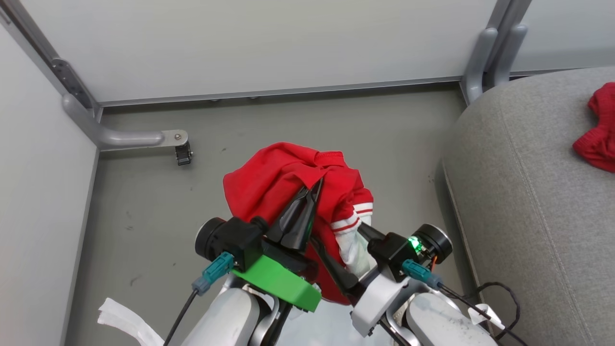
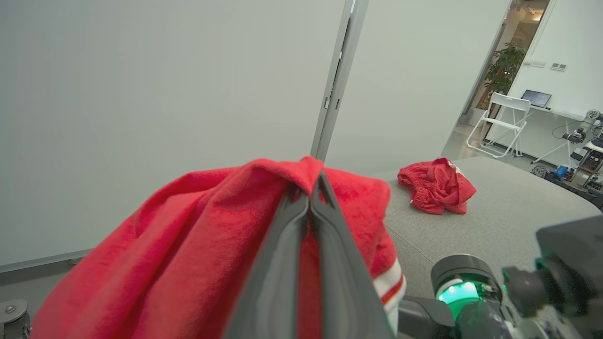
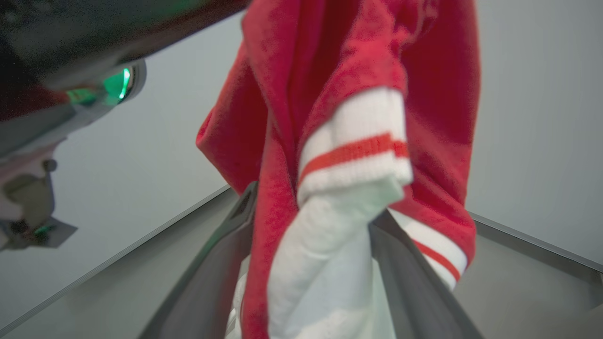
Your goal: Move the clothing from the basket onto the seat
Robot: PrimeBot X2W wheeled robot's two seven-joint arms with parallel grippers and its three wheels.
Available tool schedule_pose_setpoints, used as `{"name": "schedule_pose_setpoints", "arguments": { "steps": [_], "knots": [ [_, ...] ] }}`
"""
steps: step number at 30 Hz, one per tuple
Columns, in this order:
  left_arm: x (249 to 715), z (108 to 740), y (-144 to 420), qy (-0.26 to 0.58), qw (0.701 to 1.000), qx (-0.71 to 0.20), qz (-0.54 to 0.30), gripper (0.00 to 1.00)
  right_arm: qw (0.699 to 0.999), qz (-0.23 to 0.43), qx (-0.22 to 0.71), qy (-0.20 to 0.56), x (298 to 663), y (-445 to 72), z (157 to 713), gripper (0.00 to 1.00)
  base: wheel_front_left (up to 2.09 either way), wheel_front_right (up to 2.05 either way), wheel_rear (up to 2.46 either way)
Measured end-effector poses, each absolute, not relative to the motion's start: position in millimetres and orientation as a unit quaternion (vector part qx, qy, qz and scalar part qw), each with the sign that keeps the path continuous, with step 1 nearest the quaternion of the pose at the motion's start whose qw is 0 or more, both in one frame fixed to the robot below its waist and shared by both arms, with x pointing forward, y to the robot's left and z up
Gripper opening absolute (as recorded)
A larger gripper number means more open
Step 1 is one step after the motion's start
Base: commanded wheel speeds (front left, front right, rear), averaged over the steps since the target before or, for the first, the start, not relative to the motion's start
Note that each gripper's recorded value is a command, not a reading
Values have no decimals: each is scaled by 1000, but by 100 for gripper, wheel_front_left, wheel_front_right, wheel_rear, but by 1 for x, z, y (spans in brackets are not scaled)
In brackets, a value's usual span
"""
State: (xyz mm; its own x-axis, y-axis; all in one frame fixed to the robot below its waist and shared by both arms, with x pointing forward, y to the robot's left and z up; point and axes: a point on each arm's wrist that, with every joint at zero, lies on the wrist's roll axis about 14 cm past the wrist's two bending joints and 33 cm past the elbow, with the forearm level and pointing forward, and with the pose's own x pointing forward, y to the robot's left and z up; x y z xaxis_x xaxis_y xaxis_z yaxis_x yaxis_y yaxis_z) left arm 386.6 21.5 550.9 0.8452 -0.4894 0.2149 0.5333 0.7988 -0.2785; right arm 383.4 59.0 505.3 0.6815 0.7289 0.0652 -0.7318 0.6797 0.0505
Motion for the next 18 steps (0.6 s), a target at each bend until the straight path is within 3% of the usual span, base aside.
{"name": "schedule_pose_setpoints", "arguments": {
  "steps": [2,7,9,10,18],
  "knots": [
    [385,550,22,-64,946,-169,-270,0,912,409,42,-10,380,66,501,0,0,0,0],
    [387,548,24,-60,946,-176,-265,0,912,406,55,-2,382,65,498,0,0,0,0],
    [388,545,23,-55,946,-180,-265,41,915,398,58,-3,384,60,499,0,0,0,0],
    [389,543,22,-53,946,-179,-266,100,917,394,59,-4,385,58,500,0,0,0,0],
    [396,534,4,-39,940,-178,-288,100,936,345,69,1,384,25,497,0,0,0,0]
  ]
}}
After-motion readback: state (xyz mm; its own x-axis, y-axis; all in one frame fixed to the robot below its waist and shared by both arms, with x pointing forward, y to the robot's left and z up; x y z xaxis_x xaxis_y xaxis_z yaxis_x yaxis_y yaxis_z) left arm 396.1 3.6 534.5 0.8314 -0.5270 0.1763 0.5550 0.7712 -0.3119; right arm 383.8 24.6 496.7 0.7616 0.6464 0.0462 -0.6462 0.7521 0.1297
